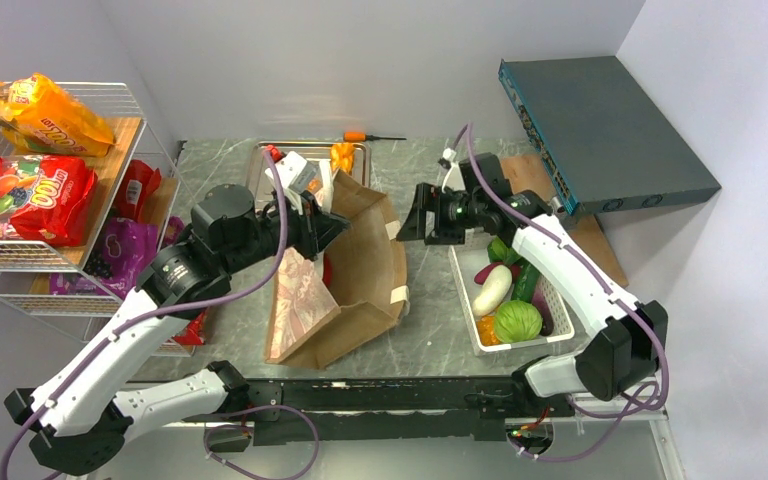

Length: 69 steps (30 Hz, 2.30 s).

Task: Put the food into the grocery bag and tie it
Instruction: Adjust the grocery bag at the center of the board.

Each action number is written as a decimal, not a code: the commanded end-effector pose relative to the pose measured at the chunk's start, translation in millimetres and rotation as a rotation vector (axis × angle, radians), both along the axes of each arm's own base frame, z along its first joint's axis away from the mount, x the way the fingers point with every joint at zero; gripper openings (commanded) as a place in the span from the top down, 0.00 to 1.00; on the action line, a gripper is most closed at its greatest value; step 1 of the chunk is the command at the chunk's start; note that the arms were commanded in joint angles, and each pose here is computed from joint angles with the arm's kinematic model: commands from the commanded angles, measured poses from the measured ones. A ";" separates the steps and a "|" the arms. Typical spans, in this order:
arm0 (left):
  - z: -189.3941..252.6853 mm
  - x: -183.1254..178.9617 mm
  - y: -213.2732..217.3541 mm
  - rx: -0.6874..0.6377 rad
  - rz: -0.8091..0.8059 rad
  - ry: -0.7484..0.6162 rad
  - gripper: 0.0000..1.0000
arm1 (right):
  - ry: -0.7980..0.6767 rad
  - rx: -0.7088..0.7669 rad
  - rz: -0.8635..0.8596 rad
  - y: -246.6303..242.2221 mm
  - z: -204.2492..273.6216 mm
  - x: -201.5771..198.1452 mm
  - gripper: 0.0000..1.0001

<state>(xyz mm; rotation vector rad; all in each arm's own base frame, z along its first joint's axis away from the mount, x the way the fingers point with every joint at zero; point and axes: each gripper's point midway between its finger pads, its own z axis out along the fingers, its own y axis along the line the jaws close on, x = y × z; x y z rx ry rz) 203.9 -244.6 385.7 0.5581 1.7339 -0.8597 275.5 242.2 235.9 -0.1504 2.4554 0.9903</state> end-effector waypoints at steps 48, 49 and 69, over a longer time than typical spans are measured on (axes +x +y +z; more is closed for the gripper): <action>-17.7 -21.0 110.6 -0.090 0.459 0.129 0.01 | 0.073 -0.112 0.084 1.2 25.5 -22.8 1.00; -17.1 -21.4 111.8 -0.087 0.463 0.132 0.03 | 0.075 -0.123 0.085 -1.4 29.0 -25.0 1.00; 13.7 -9.2 108.8 -0.030 0.479 0.103 0.03 | -0.027 -0.176 0.066 -25.1 72.7 -27.2 1.00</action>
